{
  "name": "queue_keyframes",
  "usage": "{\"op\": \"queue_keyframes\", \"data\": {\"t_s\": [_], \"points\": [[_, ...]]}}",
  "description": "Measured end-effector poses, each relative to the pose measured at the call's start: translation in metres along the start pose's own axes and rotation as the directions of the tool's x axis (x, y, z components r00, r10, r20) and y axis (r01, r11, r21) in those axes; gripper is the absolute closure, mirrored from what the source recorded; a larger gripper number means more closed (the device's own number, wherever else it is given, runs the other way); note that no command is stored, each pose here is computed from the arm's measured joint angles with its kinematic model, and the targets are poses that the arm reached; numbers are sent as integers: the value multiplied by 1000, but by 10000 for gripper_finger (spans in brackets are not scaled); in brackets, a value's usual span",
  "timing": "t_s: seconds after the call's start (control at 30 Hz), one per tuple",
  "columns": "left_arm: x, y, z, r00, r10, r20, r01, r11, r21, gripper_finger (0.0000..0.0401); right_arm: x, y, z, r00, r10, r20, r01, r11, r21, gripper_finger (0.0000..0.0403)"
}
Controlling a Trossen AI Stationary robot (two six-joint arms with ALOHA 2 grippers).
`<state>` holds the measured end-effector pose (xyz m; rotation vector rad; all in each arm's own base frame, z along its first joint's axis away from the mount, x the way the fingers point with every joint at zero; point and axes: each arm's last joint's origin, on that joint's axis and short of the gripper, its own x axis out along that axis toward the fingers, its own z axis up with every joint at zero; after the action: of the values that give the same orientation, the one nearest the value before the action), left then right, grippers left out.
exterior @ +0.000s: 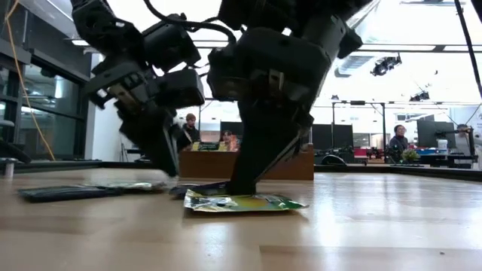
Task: Pick & Place Tea
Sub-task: Put the purple tea bag into the right section of the wooden organizer
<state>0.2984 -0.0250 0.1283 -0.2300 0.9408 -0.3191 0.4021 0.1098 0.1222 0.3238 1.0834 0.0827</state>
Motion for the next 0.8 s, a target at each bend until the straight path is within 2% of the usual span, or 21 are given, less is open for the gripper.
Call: {"op": "queue_keyframes", "data": {"t_s": [0.3, 0.5, 0.67, 0.8], "points": [[-48, -6, 16, 990, 73, 123, -81, 995, 64, 401, -23, 12, 21, 995, -75, -71, 77, 997, 23, 403], [-65, -12, 19, 982, 93, 165, -108, 990, 89, 401, -75, 29, 49, 997, -73, 2, 73, 997, 28, 403], [-67, -13, 20, 983, 79, 166, -95, 991, 92, 401, -124, 35, 71, 996, 26, 84, -35, 993, 110, 403], [-67, -14, 20, 983, 62, 171, -80, 992, 97, 401, -160, 35, 79, 983, 45, 178, -71, 987, 144, 403]]}}
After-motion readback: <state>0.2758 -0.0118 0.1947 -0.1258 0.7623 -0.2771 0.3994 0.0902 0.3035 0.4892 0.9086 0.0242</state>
